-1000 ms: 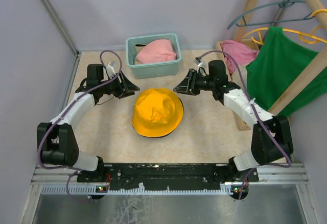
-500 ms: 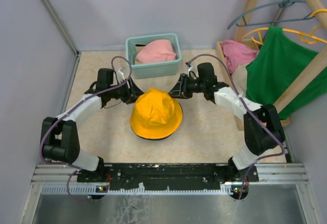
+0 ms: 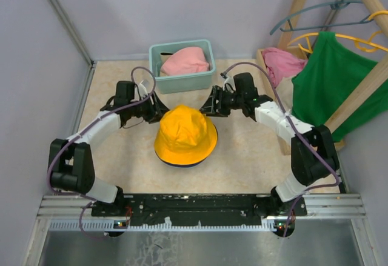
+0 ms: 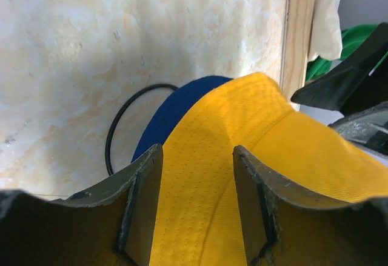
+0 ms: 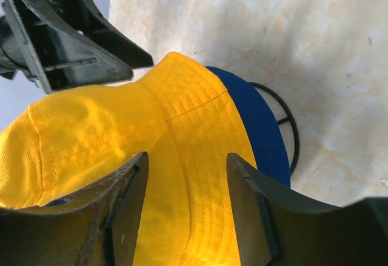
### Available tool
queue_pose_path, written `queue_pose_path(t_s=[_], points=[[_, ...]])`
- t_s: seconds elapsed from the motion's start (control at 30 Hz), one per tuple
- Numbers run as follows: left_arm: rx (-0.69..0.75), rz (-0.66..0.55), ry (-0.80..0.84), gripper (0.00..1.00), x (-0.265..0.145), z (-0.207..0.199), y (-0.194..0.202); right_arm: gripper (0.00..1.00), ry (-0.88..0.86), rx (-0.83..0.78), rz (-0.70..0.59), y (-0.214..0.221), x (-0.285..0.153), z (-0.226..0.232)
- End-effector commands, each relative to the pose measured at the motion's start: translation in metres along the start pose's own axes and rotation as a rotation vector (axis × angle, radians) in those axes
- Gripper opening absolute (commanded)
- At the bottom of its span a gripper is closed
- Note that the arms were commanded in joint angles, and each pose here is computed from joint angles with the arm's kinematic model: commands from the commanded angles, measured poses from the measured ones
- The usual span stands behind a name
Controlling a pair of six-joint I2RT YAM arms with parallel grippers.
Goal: Stack the hats
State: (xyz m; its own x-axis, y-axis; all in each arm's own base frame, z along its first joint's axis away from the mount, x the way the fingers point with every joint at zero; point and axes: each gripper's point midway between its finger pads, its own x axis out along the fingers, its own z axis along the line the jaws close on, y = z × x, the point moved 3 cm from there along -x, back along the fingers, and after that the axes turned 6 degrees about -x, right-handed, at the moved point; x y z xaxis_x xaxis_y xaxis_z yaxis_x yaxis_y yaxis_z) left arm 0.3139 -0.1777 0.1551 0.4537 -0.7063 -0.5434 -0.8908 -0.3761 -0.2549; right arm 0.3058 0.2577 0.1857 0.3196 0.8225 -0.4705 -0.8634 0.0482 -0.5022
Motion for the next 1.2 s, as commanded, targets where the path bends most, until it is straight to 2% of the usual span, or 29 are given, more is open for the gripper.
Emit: queue_pose_path(t_s=[0.0,0.17,0.33,0.47,0.6,0.77,0.9,1.03,1.17], points=[[0.101,-0.130,0.012,0.57,-0.023,-0.028,-0.043,0.59,0.034,-0.140,-0.098,-0.027,-0.027,0.025],[0.294,-0.257,-0.046,0.63,-0.040,-0.058,-0.095,0.69,0.087,-0.130,-0.099,-0.021,-0.038,0.010],[0.441,-0.328,-0.029,0.77,-0.033,-0.087,-0.146,0.81,0.149,-0.134,-0.116,-0.020,-0.049,0.003],[0.519,-0.353,-0.055,0.77,-0.010,-0.097,-0.186,0.90,0.187,-0.151,-0.124,-0.021,-0.057,0.003],[0.538,-0.349,-0.115,0.78,0.028,-0.091,-0.219,0.91,0.227,-0.150,-0.147,-0.023,-0.066,0.000],[0.463,-0.282,-0.219,0.75,0.062,-0.055,-0.226,0.92,0.308,-0.144,-0.201,-0.032,-0.083,-0.011],[0.442,-0.303,-0.259,0.75,0.062,-0.040,-0.221,0.92,0.385,-0.127,-0.303,-0.072,-0.089,-0.026],[0.431,-0.306,-0.260,0.76,0.060,-0.035,-0.215,0.90,0.321,-0.142,-0.338,-0.131,-0.058,-0.027],[0.428,-0.287,-0.251,0.75,0.066,-0.035,-0.216,0.89,0.251,-0.067,-0.372,-0.170,-0.011,-0.049]])
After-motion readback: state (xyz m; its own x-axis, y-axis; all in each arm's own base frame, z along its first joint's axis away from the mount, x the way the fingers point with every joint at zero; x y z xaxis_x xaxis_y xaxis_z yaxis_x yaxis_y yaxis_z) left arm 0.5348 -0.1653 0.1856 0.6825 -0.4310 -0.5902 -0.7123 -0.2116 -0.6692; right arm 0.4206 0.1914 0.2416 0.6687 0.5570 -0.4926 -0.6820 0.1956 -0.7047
